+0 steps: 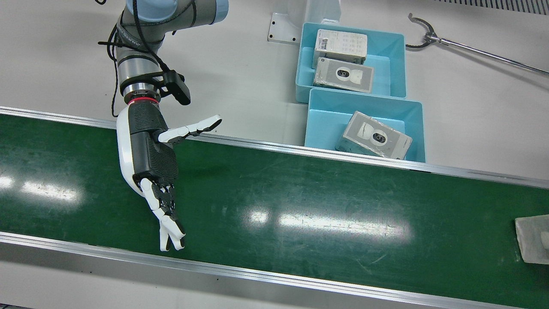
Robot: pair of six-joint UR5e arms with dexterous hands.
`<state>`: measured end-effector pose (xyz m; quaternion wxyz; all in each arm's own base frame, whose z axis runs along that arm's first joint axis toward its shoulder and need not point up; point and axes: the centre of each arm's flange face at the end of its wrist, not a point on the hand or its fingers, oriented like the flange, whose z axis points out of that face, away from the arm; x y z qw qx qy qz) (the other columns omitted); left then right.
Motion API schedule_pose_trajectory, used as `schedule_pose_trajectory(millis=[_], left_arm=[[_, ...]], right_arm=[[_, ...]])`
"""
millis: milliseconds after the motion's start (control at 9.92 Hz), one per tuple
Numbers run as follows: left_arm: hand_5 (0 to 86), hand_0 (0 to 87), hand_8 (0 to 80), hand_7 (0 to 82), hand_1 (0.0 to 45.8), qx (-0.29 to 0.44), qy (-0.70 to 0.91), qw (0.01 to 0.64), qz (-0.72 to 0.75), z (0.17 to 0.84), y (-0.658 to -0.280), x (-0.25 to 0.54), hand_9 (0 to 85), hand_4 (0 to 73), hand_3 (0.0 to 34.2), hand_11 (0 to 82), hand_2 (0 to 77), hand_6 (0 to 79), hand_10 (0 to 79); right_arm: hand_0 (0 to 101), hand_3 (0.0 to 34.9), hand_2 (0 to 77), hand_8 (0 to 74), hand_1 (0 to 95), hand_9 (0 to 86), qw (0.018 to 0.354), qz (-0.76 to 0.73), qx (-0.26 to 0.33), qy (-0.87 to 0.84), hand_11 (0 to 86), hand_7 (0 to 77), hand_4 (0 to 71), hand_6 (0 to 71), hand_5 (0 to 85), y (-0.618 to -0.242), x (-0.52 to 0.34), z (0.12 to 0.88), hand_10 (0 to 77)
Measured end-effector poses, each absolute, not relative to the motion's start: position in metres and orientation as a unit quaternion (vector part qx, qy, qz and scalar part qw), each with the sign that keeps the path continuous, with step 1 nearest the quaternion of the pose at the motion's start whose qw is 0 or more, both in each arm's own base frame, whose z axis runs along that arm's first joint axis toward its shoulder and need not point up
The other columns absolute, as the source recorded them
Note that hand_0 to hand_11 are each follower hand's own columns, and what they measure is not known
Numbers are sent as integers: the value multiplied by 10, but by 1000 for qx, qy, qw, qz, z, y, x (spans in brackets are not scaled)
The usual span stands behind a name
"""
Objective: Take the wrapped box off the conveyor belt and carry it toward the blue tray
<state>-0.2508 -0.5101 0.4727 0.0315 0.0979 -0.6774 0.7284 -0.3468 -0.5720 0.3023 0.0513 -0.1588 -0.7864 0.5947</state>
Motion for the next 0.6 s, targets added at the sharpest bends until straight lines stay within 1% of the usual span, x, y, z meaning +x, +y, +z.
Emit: schedule_pose_trajectory(millis=[101, 605], left_arm=[[11, 0, 5, 5, 0, 98, -677, 31, 728, 473, -510, -251, 5, 0, 0, 5, 11, 5, 5], [11, 0, 5, 5, 0, 98, -677, 31, 728, 473, -510, -251, 5, 0, 0, 5, 11, 5, 5]], right_arm=[[480, 0, 27, 0, 142, 11, 54, 595, -161, -786, 16, 11, 76, 22, 120, -570, -351, 303, 0], [482, 0, 27, 0, 142, 11, 60, 595, -164, -785, 16, 16, 87, 22, 125, -565, -360, 303, 0]])
